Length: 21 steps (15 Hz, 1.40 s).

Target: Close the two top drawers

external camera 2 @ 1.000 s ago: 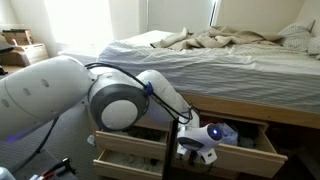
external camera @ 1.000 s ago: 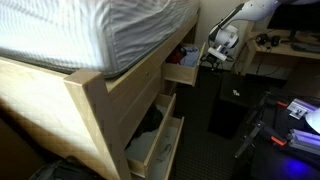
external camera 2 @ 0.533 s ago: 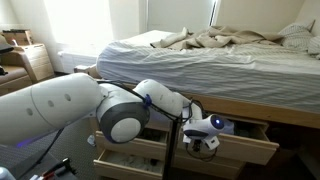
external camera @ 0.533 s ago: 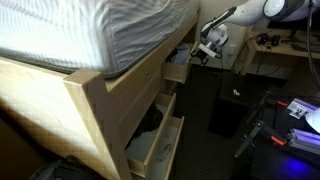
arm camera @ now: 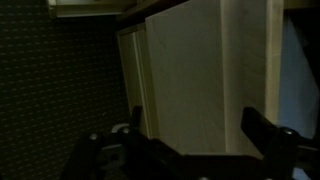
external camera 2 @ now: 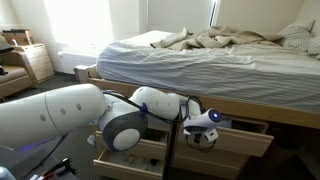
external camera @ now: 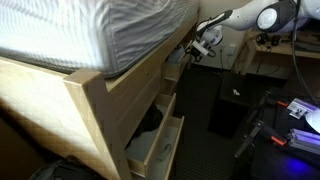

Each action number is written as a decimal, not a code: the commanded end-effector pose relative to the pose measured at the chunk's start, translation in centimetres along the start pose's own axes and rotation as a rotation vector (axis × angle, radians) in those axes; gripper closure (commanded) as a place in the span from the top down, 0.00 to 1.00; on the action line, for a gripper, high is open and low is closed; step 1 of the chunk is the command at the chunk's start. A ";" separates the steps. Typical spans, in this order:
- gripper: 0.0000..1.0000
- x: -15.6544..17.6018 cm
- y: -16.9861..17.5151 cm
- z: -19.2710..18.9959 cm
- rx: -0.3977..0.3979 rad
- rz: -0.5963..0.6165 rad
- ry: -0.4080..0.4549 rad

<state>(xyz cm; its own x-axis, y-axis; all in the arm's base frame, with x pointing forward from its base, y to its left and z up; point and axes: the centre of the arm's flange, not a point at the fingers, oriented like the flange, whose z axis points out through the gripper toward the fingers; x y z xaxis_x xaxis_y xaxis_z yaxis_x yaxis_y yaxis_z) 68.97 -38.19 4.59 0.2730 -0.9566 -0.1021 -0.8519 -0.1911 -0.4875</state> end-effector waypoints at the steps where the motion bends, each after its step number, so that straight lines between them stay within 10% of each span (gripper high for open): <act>1: 1.00 0.1 0.0 0.1 0.001 0.001 0.001; 9: 1.00 -2.3 -1.1 -1.0 -0.015 -0.056 0.088; 15: 1.00 -4.5 -13.9 0.0 -0.013 -0.169 0.029; 21: 1.00 -4.9 -8.6 -0.7 -0.100 -0.152 0.044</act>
<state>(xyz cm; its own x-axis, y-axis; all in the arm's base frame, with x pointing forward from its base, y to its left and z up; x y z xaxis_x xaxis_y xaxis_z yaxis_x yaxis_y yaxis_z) 74.63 -31.98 9.86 0.3843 -0.9232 0.0053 -0.8429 -0.3532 -0.4059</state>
